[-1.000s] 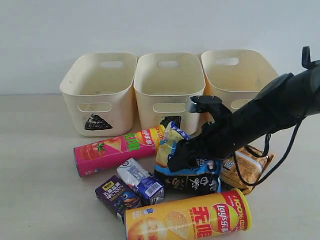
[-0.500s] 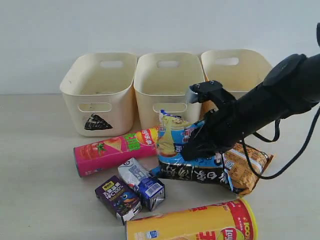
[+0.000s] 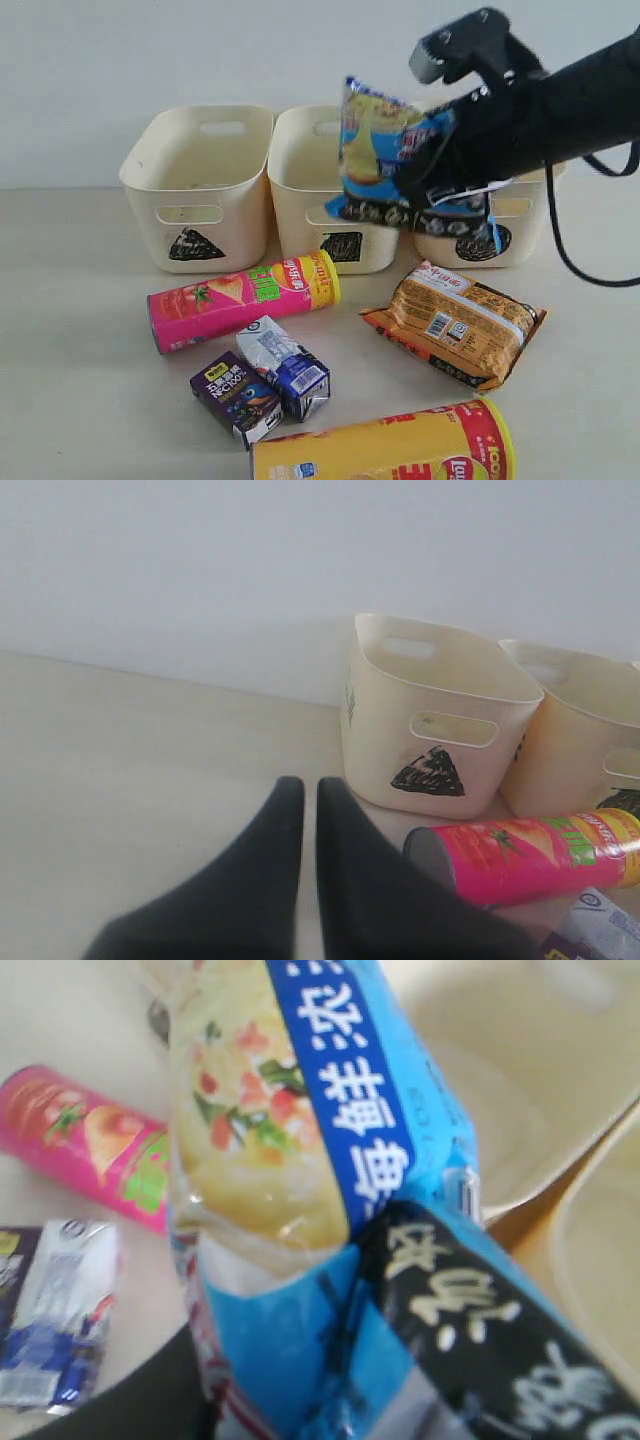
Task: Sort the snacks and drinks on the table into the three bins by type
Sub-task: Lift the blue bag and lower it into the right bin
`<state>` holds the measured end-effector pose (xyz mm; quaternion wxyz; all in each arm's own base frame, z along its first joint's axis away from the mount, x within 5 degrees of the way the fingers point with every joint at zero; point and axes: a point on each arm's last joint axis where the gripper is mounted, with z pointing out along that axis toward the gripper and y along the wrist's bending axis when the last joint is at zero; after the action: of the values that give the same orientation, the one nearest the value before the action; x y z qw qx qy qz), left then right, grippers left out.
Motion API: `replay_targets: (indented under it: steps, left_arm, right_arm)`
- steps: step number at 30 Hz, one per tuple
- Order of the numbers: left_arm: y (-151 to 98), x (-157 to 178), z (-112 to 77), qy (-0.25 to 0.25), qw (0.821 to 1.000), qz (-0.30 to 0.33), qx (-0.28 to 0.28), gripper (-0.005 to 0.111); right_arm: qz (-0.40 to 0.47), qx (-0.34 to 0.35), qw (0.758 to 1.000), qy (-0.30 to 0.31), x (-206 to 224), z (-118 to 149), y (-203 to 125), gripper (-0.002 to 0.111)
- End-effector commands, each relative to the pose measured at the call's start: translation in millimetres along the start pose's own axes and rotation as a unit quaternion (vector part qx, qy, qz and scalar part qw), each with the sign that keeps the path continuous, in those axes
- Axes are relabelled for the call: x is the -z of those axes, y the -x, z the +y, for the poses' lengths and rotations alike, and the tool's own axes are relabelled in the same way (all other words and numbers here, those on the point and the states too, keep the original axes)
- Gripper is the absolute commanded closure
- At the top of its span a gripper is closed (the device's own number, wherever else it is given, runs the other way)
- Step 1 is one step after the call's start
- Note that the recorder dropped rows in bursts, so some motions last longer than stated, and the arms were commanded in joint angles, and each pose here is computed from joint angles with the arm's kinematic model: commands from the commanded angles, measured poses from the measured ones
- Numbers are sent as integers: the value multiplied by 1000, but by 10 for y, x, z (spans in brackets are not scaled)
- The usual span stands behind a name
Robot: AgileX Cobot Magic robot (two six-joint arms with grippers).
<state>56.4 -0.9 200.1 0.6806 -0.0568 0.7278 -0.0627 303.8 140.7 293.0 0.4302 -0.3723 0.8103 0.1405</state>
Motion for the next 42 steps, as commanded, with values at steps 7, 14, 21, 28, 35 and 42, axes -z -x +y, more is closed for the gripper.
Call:
replay_targets:
  steps: [7, 14, 21, 28, 35, 42]
  left_arm:
    - [-5, 1, 0, -1, 1000, -2, -2, 102]
    - [-5, 1, 0, -1, 1000, -2, -2, 102]
    - [-5, 1, 0, -1, 1000, -2, -2, 102]
    - [-5, 1, 0, -1, 1000, -2, -2, 102]
    - [-5, 1, 0, -1, 1000, -2, -2, 102]
    - [-5, 1, 0, -1, 1000, -2, -2, 102]
  right_arm:
    - [-176, 5, 943, -284, 416, -437, 356, 104]
    - [-202, 2, 885, -420, 216, -721, 261, 104]
    - [-181, 5, 883, -433, -251, -898, 208, 104]
    - [-157, -80, 886, -429, -754, -1365, -67, 104]
    - [-150, -116, 893, -408, -966, -1551, -137, 101]
    - [-167, -131, 885, -414, -906, -1565, -97, 13]
